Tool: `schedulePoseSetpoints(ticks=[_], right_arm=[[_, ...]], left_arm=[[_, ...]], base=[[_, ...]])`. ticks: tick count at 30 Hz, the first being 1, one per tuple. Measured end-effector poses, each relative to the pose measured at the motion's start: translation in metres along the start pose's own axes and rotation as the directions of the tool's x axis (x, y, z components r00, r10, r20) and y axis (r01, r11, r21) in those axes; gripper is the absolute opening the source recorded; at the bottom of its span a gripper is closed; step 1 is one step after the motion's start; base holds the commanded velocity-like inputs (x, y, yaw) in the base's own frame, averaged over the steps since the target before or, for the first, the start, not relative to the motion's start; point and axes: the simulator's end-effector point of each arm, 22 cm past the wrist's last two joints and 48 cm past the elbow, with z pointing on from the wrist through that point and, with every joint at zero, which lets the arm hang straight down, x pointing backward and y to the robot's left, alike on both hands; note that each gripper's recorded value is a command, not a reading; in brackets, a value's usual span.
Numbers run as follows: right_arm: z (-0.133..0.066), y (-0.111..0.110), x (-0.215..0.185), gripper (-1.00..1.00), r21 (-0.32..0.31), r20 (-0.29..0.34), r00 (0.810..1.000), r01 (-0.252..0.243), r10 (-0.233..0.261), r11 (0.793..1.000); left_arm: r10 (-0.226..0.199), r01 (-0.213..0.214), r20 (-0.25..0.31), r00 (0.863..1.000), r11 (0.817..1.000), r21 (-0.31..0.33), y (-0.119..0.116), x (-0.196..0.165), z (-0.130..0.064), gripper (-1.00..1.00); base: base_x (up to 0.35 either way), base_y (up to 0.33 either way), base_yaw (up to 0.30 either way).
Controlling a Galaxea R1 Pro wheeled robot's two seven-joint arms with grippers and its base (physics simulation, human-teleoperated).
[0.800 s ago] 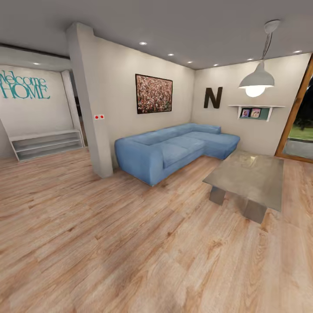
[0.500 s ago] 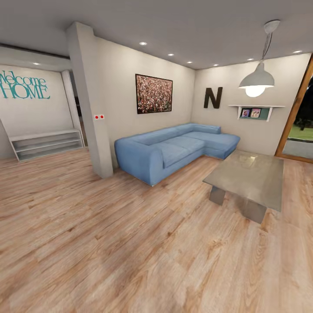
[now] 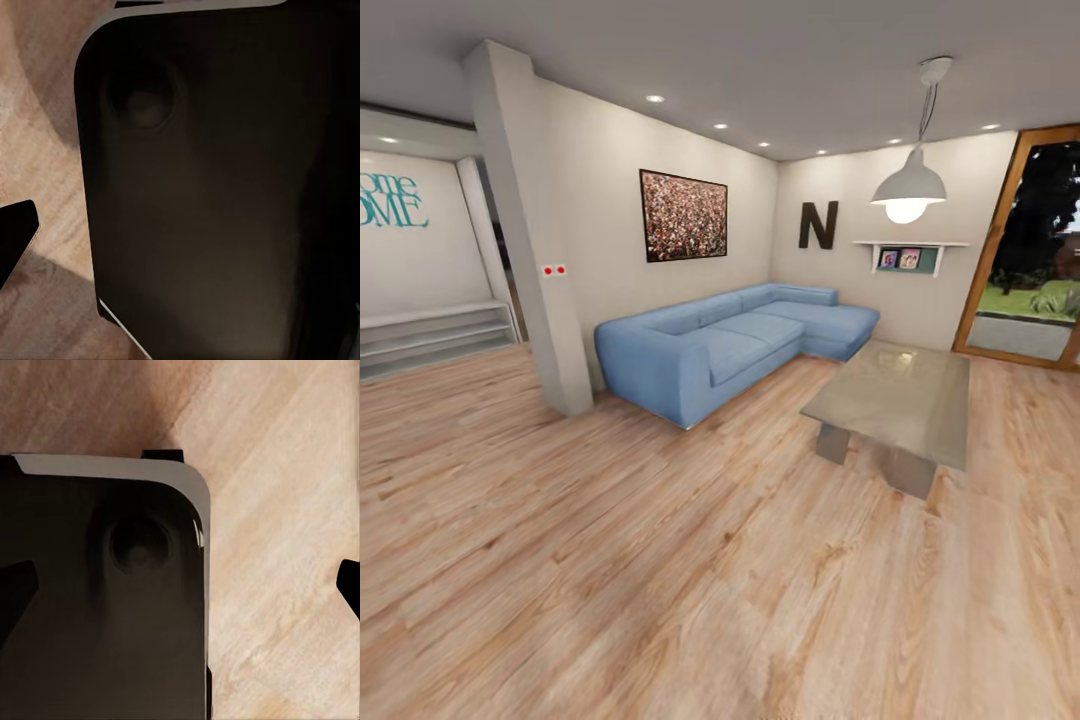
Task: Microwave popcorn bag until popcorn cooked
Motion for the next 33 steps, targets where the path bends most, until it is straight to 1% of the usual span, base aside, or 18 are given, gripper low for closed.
schedulePoseSetpoints(ticks=[2, 33], right_arm=[[0.0000, 0.0000, -0.0018, 1.00, 0.000, 0.008, 1.000, 0.000, 0.000, 1.000], [0.0000, 0.0000, -0.0018, 1.00, 0.000, 0.008, 1.000, -0.001, 0.001, 1.000]], left_arm=[[0.000, 0.000, 0.000, 1.000, 1.000, 0.000, 0.0000, 0.0000, 0.0000, 1.00], [0.000, 0.000, 0.000, 1.000, 1.000, 0.000, 0.0000, 0.0000, 0.0000, 1.00]], base=[[0.000, 0.000, -0.293], [0.000, 0.000, -0.295]])
